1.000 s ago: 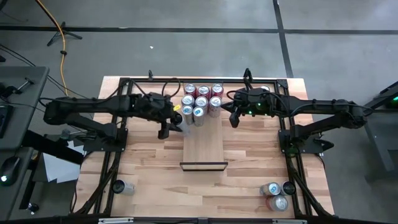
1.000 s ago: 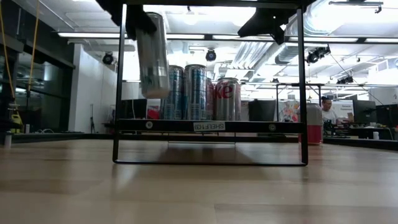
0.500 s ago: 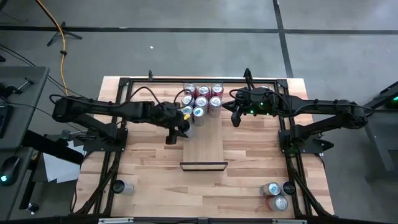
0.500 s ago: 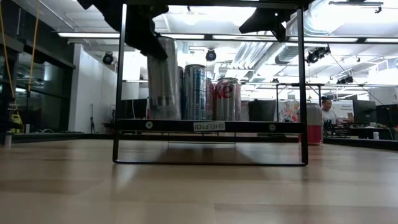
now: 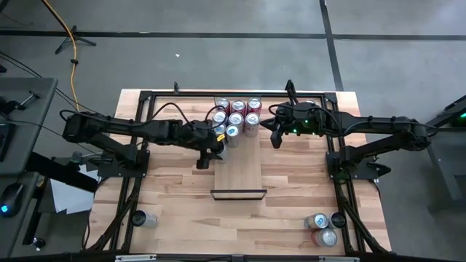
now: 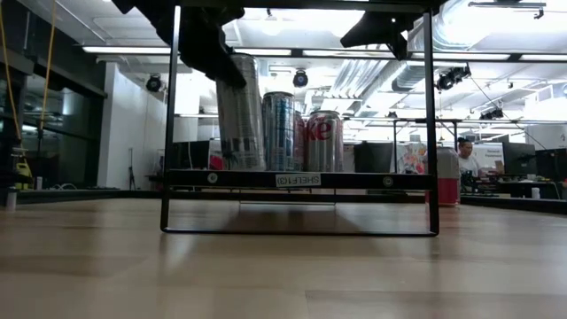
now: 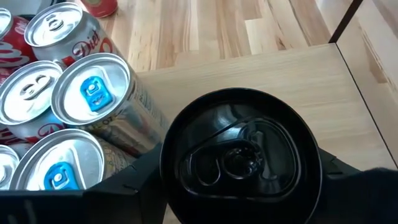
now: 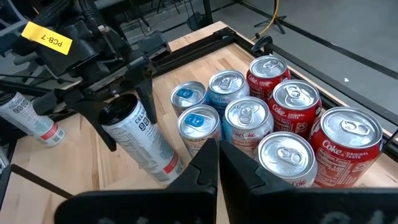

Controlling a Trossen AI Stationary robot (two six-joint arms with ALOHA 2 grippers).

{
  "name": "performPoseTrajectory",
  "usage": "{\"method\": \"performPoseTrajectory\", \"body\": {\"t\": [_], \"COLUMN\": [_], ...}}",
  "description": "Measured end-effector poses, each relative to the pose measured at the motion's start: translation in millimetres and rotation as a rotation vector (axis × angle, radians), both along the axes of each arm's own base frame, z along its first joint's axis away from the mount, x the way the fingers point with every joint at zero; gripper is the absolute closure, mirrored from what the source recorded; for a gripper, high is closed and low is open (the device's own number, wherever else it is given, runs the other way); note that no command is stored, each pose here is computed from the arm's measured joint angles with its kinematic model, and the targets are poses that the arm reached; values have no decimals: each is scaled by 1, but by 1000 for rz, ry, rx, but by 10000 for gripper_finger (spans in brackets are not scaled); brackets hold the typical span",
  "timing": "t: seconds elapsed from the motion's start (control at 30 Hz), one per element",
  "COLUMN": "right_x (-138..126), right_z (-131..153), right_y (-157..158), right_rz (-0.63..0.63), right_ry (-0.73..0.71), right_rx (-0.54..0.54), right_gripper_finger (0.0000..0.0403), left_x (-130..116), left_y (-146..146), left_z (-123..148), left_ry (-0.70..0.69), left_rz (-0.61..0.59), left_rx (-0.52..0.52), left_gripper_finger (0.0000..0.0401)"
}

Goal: Place canned beverage on shelf
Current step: Put the top left white pink soda can on the shelf

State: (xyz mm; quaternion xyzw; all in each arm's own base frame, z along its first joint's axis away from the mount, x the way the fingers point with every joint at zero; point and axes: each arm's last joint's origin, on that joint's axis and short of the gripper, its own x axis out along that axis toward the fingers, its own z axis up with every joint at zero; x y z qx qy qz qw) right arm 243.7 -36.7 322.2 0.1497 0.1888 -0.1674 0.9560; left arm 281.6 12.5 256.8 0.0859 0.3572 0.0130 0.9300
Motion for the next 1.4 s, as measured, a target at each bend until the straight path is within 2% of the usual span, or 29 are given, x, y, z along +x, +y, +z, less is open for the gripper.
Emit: {"method": "performPoseTrajectory", "body": {"t": [0.57,1.0,1.17,1.3,1.4], "right_x": [0,0,0,0,0], "right_z": [0,0,0,0,0], "right_y": [0,0,0,0,0], "right_rz": [0,0,0,0,0], "right_ry": [0,0,0,0,0], "right_rx": [0,0,0,0,0], "right_gripper_finger": [402,402,402,402,402], "left_x": [-1,4,5,4,7], "left_y": [0,1,1,-2,-6], "left_z": [0,56,66,65,68], "left_ry": [17,-30,-59,-77,-143], "left_rz": [-9,21,101,273,369], "left_rx": [5,27,-63,-173,-275], "left_gripper_finger": [136,134,134,134,135]}}
